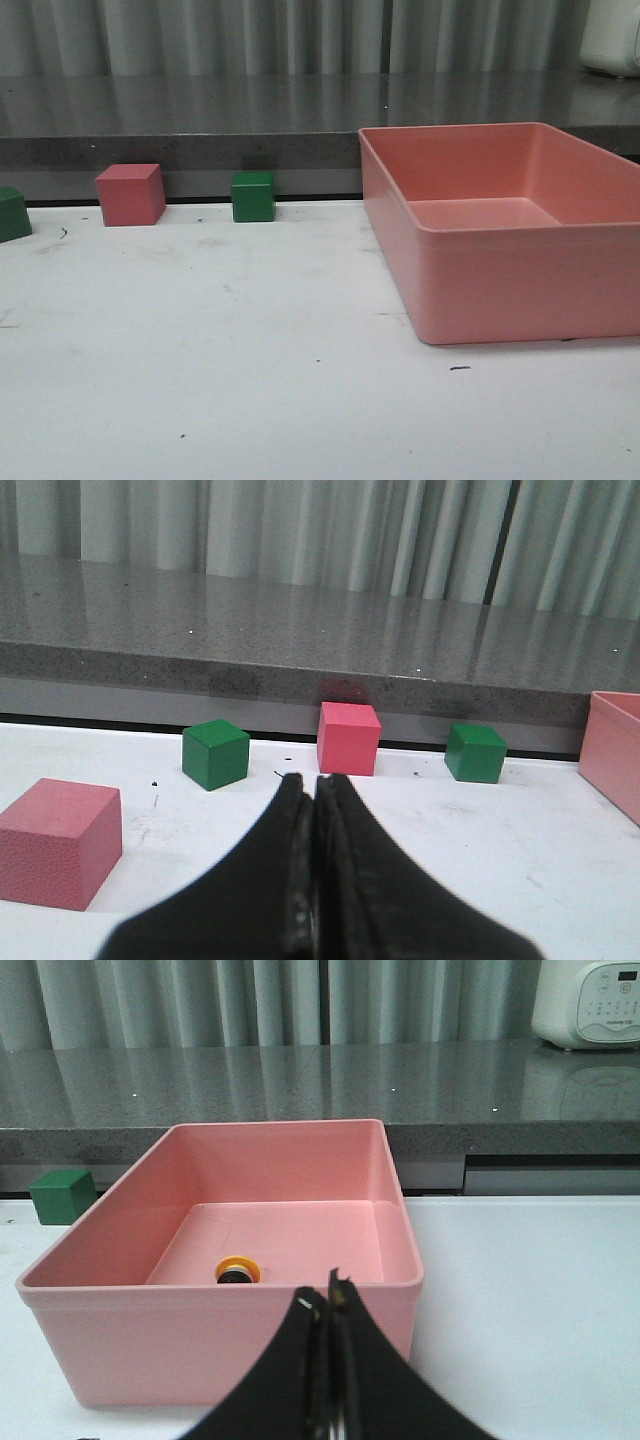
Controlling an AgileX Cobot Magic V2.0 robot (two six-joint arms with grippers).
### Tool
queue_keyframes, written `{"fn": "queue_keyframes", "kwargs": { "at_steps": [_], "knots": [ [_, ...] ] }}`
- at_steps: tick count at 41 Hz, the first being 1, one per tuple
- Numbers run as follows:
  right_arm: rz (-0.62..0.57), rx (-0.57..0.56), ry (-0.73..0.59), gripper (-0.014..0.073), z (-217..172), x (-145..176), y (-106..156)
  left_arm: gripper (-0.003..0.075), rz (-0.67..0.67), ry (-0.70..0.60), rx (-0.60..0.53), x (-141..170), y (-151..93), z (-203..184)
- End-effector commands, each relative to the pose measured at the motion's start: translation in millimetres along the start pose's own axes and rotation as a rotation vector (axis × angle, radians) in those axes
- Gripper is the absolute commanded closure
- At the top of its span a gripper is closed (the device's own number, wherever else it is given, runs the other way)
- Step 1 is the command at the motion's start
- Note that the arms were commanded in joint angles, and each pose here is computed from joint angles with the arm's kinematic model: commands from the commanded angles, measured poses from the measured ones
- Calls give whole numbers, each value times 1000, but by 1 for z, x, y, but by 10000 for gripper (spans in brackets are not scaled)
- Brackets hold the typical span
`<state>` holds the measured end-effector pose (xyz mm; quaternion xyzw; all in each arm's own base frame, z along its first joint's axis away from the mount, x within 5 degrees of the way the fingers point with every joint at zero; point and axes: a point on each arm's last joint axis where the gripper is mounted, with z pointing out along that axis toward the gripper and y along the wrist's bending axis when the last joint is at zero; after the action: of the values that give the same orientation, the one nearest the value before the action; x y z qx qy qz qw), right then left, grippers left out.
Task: Place and stand button with both arms
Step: 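Move the right gripper over the pink bin toward the yellow button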
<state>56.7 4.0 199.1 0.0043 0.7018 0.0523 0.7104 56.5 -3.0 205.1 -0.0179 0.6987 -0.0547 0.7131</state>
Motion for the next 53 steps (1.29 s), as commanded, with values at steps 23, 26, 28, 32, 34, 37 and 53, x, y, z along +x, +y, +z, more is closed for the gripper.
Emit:
{"fn": "queue_keyframes", "kwargs": {
  "at_steps": [23, 26, 28, 32, 34, 37, 53],
  "knots": [
    [-14, 4, -109, 661, -2, -10, 0, 740, -11, -88, 8, -4, 0, -2],
    [-14, 4, -109, 661, -2, -10, 0, 740, -11, -88, 8, -4, 0, -2],
    [-14, 4, -109, 661, -2, -10, 0, 740, -11, -88, 8, -4, 0, -2],
    [-14, 4, -109, 661, -2, -10, 0, 740, -11, -99, 9, -5, 0, -2],
    [-14, 4, -110, 661, -2, -11, 0, 740, -11, -115, 10, -6, 0, -2],
    [-14, 4, -130, 661, -2, -13, 0, 740, -11, -158, 13, -11, -1, -2],
    [-25, -15, -198, 661, -23, -111, 9, 740, -25, -313, 41, -119, -13, -32]
  ]
}}
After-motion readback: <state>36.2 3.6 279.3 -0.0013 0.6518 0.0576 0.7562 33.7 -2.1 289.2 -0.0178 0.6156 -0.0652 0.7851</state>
